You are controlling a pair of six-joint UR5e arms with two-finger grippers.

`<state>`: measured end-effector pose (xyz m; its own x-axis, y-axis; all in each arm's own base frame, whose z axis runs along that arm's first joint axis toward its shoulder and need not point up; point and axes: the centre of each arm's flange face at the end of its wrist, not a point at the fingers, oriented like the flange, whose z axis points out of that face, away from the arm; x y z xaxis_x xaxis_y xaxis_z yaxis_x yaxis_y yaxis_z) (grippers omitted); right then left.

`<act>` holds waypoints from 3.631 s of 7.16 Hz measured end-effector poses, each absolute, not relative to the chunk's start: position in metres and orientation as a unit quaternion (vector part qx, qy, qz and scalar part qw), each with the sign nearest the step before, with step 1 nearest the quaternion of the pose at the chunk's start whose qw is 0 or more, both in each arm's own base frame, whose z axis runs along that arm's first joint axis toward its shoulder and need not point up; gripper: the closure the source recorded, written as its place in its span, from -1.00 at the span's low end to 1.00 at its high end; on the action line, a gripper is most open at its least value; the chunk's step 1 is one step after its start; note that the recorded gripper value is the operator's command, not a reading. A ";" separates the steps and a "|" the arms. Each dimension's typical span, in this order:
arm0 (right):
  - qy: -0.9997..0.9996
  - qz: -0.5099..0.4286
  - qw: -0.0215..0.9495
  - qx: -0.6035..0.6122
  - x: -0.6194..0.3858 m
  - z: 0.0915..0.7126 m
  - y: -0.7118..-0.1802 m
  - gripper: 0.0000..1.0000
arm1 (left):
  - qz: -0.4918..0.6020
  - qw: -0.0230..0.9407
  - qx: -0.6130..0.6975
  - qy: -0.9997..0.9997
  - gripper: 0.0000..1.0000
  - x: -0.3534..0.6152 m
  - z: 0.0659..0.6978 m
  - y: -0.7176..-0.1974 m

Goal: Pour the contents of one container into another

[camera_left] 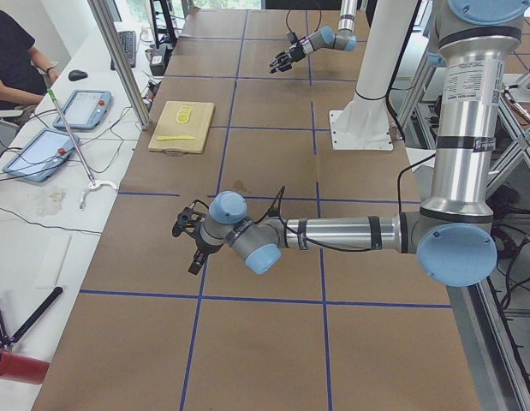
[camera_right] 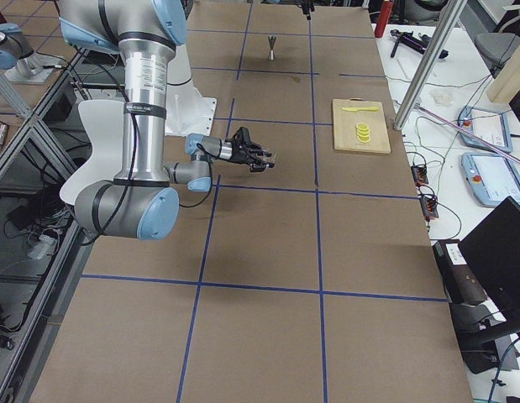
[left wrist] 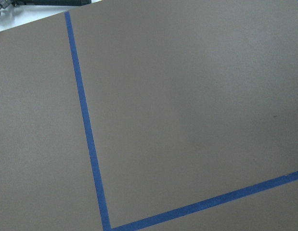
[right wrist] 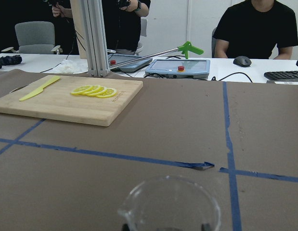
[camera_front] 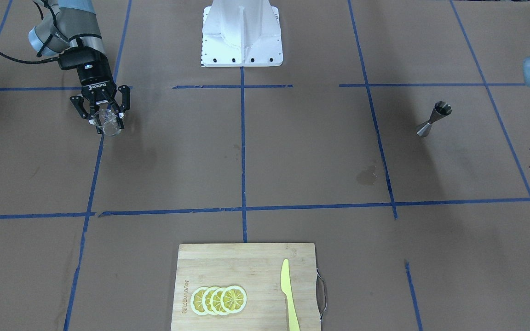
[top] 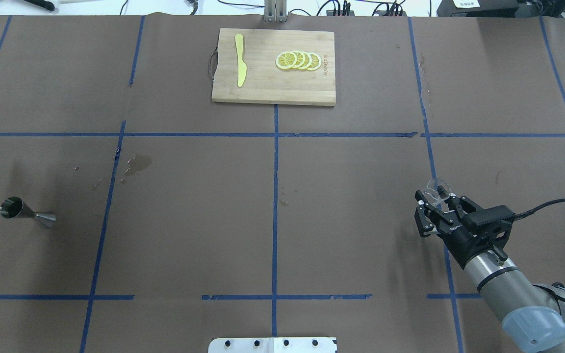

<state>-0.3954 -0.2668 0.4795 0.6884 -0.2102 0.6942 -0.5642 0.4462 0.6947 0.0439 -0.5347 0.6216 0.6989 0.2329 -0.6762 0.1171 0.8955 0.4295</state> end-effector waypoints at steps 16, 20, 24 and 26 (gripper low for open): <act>-0.356 0.141 0.774 0.504 -0.415 0.547 -0.271 -0.98 | 0.067 0.882 0.140 0.444 -1.00 0.014 0.593 -0.495; -0.368 0.147 0.767 0.504 -0.403 0.552 -0.270 -1.00 | 0.066 0.882 0.141 0.444 -1.00 0.013 0.592 -0.494; -0.371 0.149 0.766 0.504 -0.403 0.550 -0.270 -1.00 | 0.066 0.882 0.144 0.444 -1.00 0.011 0.590 -0.492; -0.366 0.141 0.771 0.502 -0.388 0.561 -0.264 -1.00 | 0.067 0.881 0.145 0.445 -1.00 0.011 0.588 -0.491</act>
